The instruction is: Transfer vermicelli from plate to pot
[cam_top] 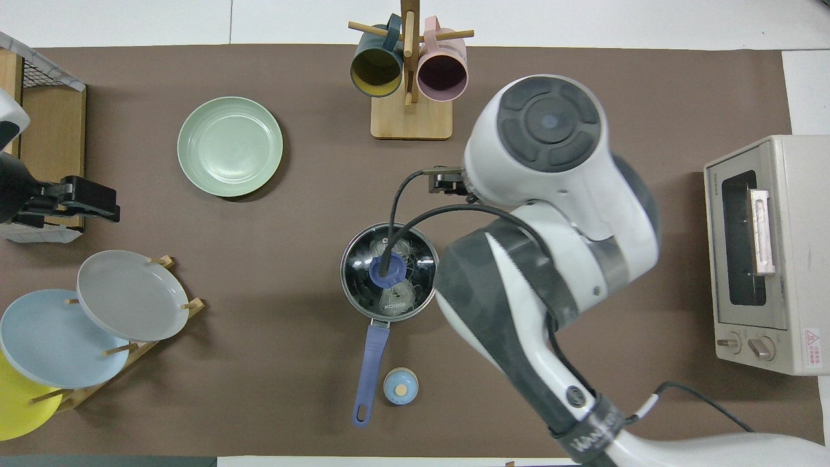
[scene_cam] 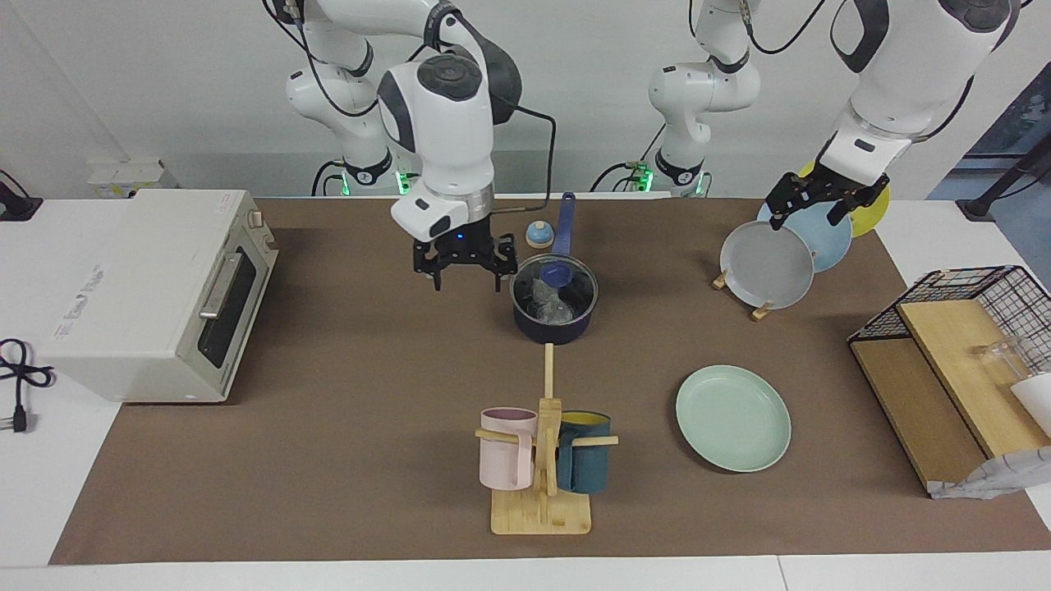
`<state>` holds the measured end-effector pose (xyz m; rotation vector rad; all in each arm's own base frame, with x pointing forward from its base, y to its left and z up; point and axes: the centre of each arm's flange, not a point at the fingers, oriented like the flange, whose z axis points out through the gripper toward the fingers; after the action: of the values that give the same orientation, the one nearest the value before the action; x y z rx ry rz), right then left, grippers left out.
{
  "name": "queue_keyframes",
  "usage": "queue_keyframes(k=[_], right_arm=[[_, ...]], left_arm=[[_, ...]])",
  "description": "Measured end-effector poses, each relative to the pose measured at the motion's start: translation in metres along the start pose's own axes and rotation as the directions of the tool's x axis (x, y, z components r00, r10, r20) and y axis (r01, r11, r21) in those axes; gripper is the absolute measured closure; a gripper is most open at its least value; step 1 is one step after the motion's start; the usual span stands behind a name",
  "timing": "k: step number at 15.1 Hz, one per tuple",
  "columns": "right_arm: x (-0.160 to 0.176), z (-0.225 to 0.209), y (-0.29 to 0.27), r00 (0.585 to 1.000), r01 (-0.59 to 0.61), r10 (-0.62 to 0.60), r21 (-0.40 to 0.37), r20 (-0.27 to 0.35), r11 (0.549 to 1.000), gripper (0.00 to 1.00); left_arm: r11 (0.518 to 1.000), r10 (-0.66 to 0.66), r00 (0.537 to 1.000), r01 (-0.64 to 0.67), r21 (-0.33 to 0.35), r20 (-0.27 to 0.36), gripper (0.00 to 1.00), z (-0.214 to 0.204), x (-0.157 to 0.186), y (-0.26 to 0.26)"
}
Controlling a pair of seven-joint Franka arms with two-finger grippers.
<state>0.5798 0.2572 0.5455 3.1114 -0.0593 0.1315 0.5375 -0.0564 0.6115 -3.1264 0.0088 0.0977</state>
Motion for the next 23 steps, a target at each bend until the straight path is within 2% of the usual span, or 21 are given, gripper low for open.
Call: queue_keyframes(k=[6, 10, 14, 23], right_arm=[[-0.018, -0.079, 0.128, 0.991, 0.108, -0.104, -0.034, 0.083, 0.994, 0.0], [-0.022, -0.094, 0.212, 0.981, 0.156, -0.151, -0.027, 0.119, 0.987, 0.0], [-0.023, -0.075, 0.222, 0.976, 0.153, -0.147, -0.025, 0.159, 0.988, 0.0], [-0.023, -0.07, 0.237, 0.979, 0.115, -0.116, 0.014, 0.169, 0.993, 0.0]], left_arm=[[1.0, 0.0, 1.0, 0.0, 0.0, 0.0, 0.0, -0.001, 0.0, 0.0], [1.0, 0.0, 1.0, 0.0, 0.0, -0.002, 0.0, -0.002, -0.001, 0.0], [1.0, 0.0, 1.0, 0.0, 0.0, -0.003, 0.0, -0.002, -0.001, 0.0], [1.0, 0.0, 1.0, 0.0, 0.0, -0.004, 0.0, -0.002, -0.002, 0.0]])
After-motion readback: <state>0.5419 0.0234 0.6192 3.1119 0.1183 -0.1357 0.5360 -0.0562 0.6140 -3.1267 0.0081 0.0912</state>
